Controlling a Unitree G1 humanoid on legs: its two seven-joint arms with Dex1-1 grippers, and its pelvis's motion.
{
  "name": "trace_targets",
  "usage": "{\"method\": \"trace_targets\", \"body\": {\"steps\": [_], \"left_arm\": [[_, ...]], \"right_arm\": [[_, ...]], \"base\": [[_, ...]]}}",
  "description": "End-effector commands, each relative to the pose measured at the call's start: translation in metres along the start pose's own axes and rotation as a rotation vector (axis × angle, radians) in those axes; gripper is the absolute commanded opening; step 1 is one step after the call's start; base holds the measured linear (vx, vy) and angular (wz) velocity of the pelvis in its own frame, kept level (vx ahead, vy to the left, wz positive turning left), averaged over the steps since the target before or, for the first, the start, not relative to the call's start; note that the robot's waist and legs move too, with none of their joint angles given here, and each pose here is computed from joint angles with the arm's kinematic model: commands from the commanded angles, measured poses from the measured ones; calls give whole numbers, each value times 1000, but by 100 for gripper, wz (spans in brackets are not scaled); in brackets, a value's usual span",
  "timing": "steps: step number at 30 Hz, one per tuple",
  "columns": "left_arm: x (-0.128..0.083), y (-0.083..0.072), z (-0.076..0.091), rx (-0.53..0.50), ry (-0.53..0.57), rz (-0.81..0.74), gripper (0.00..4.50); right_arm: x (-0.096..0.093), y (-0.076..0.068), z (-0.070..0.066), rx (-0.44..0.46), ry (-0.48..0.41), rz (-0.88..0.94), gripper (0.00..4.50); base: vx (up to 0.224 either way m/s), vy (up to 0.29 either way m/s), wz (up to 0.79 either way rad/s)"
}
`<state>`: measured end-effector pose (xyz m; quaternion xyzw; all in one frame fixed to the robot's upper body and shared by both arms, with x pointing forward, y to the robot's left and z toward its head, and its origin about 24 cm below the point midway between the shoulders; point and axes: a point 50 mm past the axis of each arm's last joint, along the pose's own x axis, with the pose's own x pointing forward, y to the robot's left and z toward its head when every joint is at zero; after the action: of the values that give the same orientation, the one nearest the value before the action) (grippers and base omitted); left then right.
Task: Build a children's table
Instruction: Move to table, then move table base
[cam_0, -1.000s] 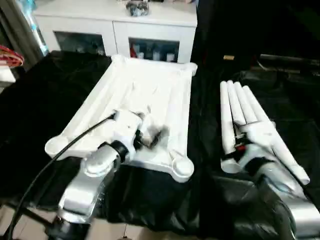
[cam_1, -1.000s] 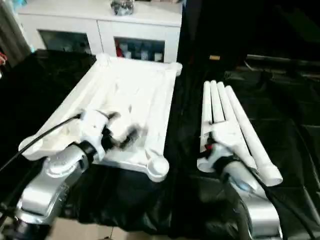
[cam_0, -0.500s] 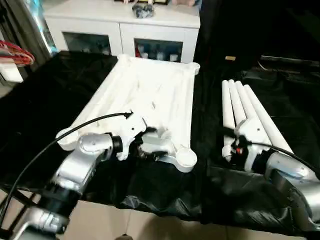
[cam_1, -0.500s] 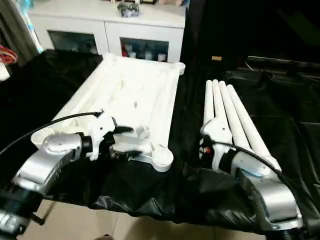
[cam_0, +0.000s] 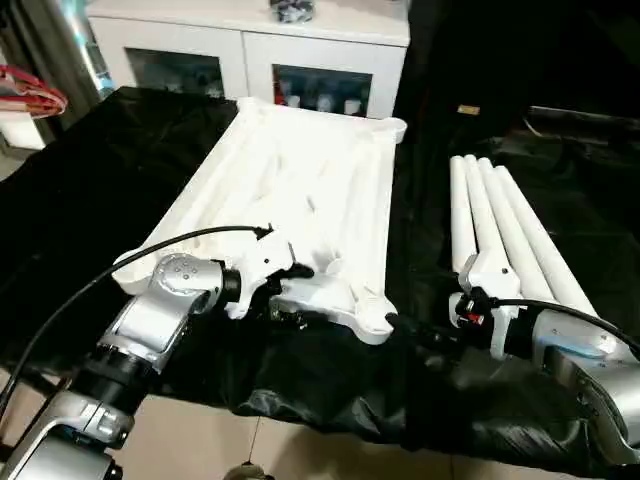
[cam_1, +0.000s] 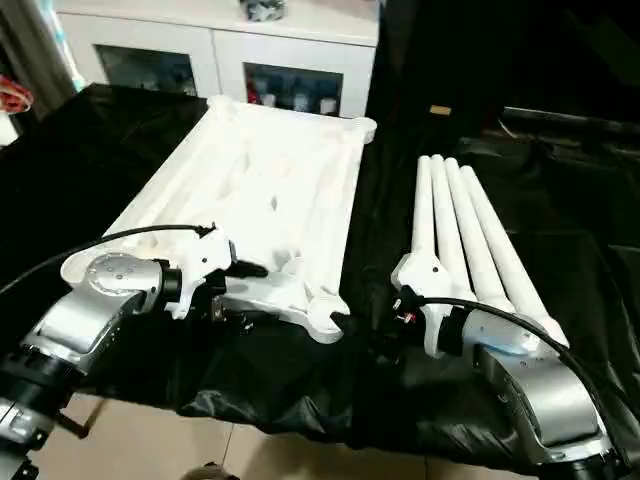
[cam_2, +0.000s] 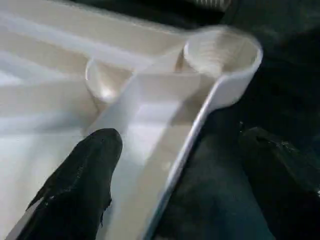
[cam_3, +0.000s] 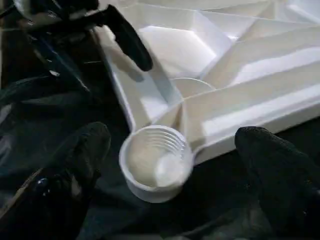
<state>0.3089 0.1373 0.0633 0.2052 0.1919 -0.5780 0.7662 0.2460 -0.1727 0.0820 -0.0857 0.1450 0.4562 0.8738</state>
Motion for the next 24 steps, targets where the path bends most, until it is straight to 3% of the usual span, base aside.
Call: {"method": "trace_targets", "body": {"steps": [1,15,22,24], "left_arm": [[2,2,3,42,39,-14,418],[-1,9,8,64,62,-39,418],[-3,11,5,68,99,-105,342],[-1,11,6,69,98,-130,338]], "right_arm": [[-1,0,-3,6,4,10,450],[0,-2,-3,12,3,8,450],[0,-7,-2,0,2,-15,450],[-1,-8,-3,-2,5,-21,450]], "base": [[0,0,0],[0,0,0],[0,0,0],[0,0,0]]}}
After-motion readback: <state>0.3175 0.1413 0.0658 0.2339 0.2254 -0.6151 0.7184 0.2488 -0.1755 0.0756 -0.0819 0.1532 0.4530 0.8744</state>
